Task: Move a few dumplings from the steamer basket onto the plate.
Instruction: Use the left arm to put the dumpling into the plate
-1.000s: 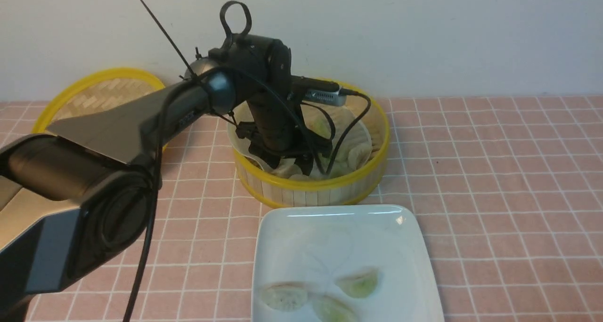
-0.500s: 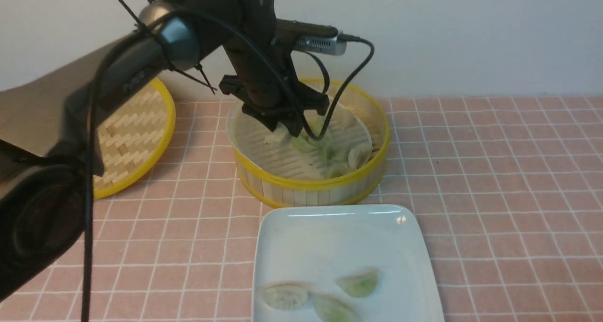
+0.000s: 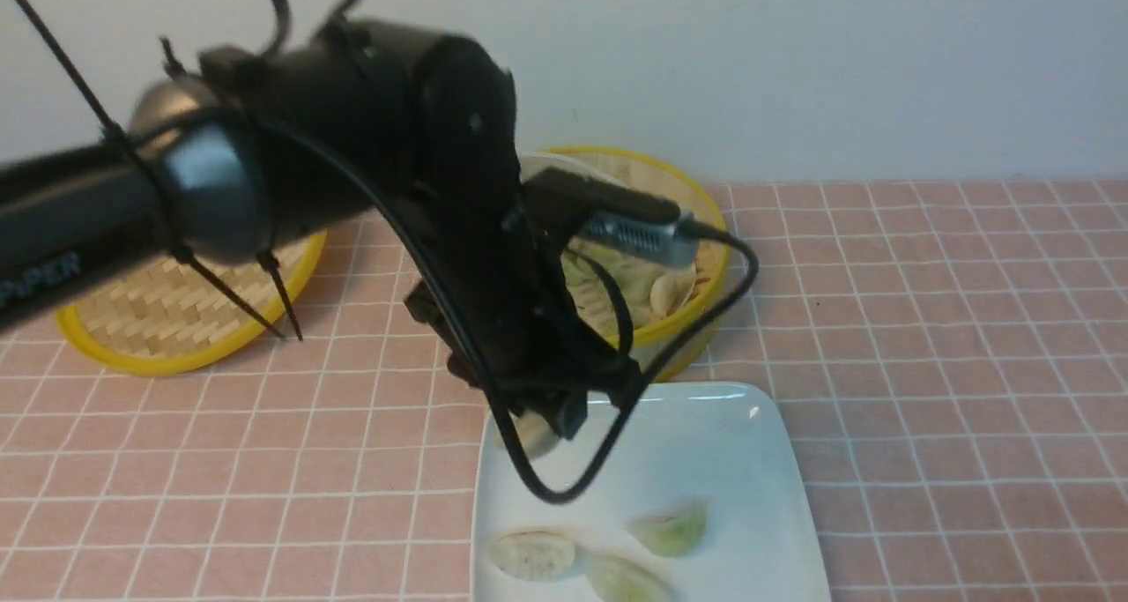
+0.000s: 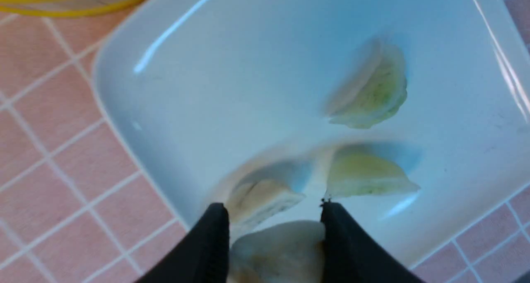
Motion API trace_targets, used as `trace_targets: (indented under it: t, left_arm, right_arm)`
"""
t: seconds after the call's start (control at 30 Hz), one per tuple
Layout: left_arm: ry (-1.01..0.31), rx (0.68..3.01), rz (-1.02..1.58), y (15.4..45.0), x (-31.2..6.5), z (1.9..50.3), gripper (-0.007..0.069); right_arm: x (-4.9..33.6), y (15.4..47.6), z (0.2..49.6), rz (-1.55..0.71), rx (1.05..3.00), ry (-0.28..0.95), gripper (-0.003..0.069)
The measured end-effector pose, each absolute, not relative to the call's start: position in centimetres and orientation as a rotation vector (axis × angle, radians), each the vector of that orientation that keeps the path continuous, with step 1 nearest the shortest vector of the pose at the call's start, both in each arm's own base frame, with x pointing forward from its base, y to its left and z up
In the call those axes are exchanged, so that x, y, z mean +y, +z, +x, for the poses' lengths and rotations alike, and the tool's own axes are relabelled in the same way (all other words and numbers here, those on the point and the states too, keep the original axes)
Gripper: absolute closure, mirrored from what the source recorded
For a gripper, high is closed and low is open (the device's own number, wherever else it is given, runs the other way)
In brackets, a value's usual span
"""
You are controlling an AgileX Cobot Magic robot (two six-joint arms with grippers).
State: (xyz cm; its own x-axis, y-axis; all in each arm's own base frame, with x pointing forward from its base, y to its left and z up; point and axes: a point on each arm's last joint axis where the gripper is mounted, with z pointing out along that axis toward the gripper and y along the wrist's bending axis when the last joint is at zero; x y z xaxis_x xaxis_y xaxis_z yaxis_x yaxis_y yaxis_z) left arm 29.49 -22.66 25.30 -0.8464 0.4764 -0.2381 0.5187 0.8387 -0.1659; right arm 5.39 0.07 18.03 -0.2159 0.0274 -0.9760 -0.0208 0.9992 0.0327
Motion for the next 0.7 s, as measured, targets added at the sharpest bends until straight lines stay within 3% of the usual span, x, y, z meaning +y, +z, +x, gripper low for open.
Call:
trace_targets:
  t: [0.2,0.33,0.4,0.5,0.6,0.7]
  left_arm:
    - [-0.319,2.851,0.758,21.0,-23.8,30.9,0.0363]
    - [-0.329,2.87,0.748,20.0,-24.1,31.1,0.025]
    - [-0.346,2.844,0.739,20.5,-24.4,31.5,0.0143]
    - [-0.368,2.799,0.736,22.2,-24.7,32.0,0.0107]
    - [-0.384,2.752,0.747,25.3,-24.7,31.9,0.0176]
    - [-0.42,2.631,0.732,31.0,-23.5,30.4,0.0442]
  right_arm:
    - [0.1,18.0,5.4,0.005,1.788,0.044,0.0673]
    - [0.1,18.0,5.4,0.005,1.788,0.044,0.0673]
    - [0.1,18.0,5.4,0.005,1.788,0.044,0.0673]
    - [0.1,18.0,5.4,0.005,1.788,0.044,0.0673]
    - [0.1,18.0,5.4,0.005,1.788,0.044,0.0673]
    - [0.1,18.0,5.4,0.005,1.788,0.044,0.0673]
